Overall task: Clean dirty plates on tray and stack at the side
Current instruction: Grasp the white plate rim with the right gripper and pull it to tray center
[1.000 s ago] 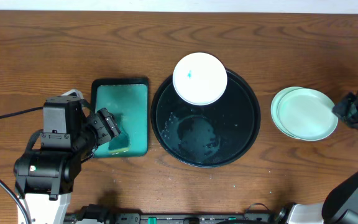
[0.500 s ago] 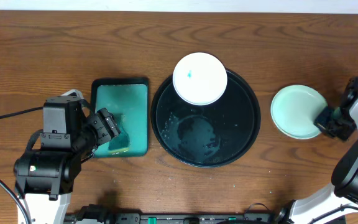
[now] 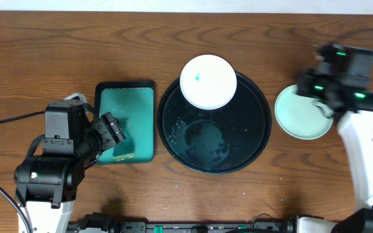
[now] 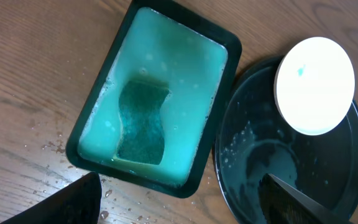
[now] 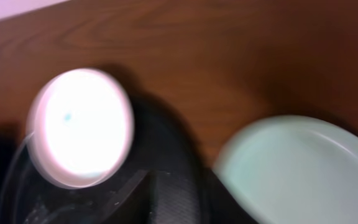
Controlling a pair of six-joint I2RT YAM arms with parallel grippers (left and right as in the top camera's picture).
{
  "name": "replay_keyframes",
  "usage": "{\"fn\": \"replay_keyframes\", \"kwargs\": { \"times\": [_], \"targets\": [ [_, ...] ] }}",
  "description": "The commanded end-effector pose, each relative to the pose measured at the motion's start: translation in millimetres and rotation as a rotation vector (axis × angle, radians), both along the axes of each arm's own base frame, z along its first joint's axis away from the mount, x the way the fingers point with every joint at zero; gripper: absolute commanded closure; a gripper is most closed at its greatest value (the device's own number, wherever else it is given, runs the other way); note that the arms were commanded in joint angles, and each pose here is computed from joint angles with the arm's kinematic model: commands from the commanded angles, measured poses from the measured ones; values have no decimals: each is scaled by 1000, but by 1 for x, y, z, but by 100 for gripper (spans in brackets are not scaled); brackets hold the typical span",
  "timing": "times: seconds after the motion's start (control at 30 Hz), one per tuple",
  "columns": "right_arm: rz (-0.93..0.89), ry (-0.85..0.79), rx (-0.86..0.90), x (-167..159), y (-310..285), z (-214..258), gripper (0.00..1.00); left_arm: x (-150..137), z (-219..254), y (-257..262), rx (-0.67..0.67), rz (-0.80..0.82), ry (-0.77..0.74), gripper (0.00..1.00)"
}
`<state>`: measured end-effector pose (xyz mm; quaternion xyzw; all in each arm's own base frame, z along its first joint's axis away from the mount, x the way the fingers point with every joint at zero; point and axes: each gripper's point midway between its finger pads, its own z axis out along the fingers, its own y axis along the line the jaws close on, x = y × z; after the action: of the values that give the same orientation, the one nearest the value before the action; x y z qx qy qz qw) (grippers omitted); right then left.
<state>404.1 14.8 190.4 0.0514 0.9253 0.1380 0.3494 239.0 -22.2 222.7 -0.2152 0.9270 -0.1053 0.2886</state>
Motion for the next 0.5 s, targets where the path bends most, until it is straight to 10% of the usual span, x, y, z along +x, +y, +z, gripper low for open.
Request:
{"fn": "replay_keyframes", "kwargs": {
  "times": [0.0, 0.37, 0.43, 0.47],
  "targets": [
    [92, 17, -102, 15, 43, -31, 42, 1, 2, 0, -2, -3, -6, 19],
    [190, 51, -210, 63, 125, -162, 42, 1, 2, 0, -2, -3, -6, 19],
    [184, 71, -196, 61, 132, -173, 57, 1, 2, 0, -1, -3, -6, 19],
    [188, 80, -193, 59, 135, -177, 86, 1, 2, 0, -1, -3, -6, 19]
  ]
}}
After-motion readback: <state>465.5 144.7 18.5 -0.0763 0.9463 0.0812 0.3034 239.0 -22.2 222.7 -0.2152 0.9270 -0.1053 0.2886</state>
